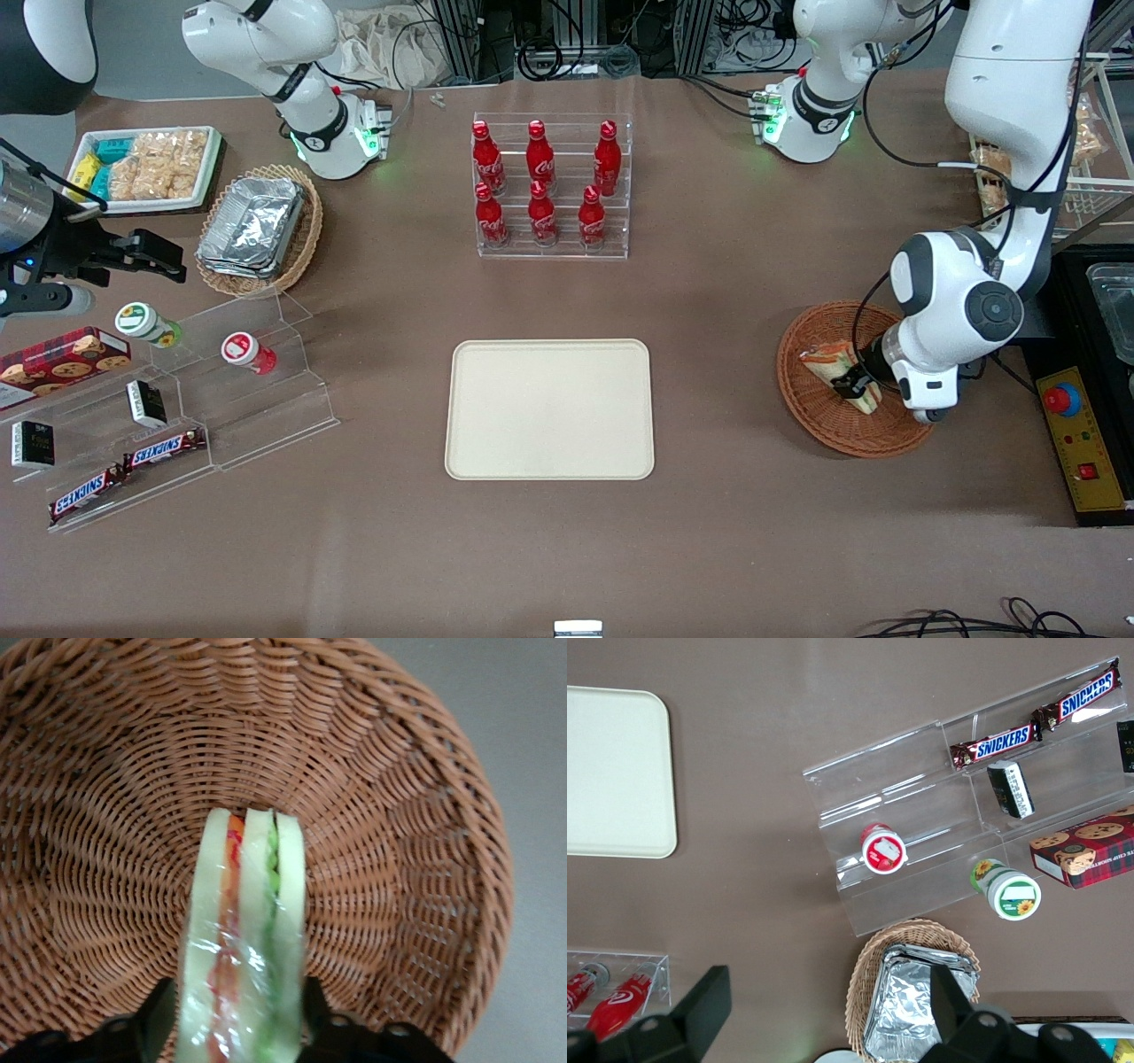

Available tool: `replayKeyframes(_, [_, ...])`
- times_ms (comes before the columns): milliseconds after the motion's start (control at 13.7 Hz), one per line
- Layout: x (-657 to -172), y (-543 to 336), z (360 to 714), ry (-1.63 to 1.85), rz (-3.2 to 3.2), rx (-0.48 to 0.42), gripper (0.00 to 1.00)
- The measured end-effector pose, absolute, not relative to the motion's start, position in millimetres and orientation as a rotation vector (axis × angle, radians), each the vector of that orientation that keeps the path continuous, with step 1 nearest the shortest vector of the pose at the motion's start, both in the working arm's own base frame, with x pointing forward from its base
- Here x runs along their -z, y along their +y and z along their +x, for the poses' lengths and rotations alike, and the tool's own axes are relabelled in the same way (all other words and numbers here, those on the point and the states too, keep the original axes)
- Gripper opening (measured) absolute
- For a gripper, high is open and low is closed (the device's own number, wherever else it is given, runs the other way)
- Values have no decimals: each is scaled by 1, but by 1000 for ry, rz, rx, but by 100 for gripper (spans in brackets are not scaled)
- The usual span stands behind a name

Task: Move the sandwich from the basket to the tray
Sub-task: 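Lower the left gripper and close it on the wrapped sandwich, then lift the sandwich and carry it toward the cream tray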

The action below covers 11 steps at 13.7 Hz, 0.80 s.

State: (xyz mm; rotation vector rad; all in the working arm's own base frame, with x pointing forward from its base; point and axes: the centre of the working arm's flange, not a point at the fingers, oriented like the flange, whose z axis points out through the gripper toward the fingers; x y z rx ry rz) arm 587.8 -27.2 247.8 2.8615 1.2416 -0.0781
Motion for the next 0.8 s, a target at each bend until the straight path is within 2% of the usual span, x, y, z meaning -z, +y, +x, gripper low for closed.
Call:
replayKeyframes(73, [-261,-31,589,1234,2872,111,49])
replayKeyframes(220, [-308,-37,598,1221,2899,206,33])
replayKeyframes(366, [-375,-43,609,1200,2918,276,28])
replayKeyframes(512, [-441,-54,613,1164,2935,311,26])
replayKeyframes(659, [-485,-70,615,1110,2945,287,17])
replayKeyframes(805, [-498,-103,616,1011,2956,240,15])
